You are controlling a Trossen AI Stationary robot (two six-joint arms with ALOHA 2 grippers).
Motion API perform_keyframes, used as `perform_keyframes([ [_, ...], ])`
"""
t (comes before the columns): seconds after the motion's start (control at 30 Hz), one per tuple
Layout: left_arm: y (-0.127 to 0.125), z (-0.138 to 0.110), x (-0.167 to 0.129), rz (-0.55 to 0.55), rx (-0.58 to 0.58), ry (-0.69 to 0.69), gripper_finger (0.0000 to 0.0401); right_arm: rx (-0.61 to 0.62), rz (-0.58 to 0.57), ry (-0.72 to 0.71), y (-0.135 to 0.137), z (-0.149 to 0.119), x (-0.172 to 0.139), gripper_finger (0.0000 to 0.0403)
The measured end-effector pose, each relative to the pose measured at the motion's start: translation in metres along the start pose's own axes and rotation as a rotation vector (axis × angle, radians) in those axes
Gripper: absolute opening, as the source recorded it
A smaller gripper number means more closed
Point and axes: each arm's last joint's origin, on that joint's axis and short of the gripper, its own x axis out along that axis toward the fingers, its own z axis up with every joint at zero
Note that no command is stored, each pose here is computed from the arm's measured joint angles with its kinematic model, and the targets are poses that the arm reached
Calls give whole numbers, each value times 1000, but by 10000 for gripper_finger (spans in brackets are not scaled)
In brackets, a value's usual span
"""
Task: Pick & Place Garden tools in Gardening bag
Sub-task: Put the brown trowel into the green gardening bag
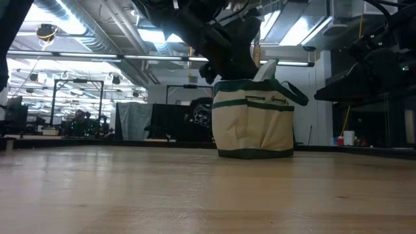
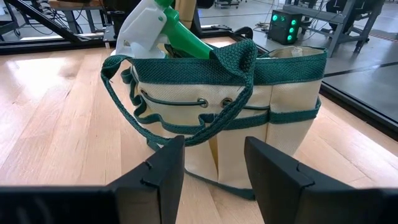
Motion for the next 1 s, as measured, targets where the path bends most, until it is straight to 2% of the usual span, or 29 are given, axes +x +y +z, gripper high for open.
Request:
perform_keyframes([
  [0.23,4,-3,0,9,25,36,63,0,1,0,0,0,0,171],
  [0.53,7,-9,0,-39,36,131,64,0,1,0,0,0,0,171],
  [0.73,7,-11,0,-39,50,144,84,0,1,0,0,0,0,171],
  [1.0,7,-10,0,-36,97,138,91,0,0,0,0,0,0,171],
])
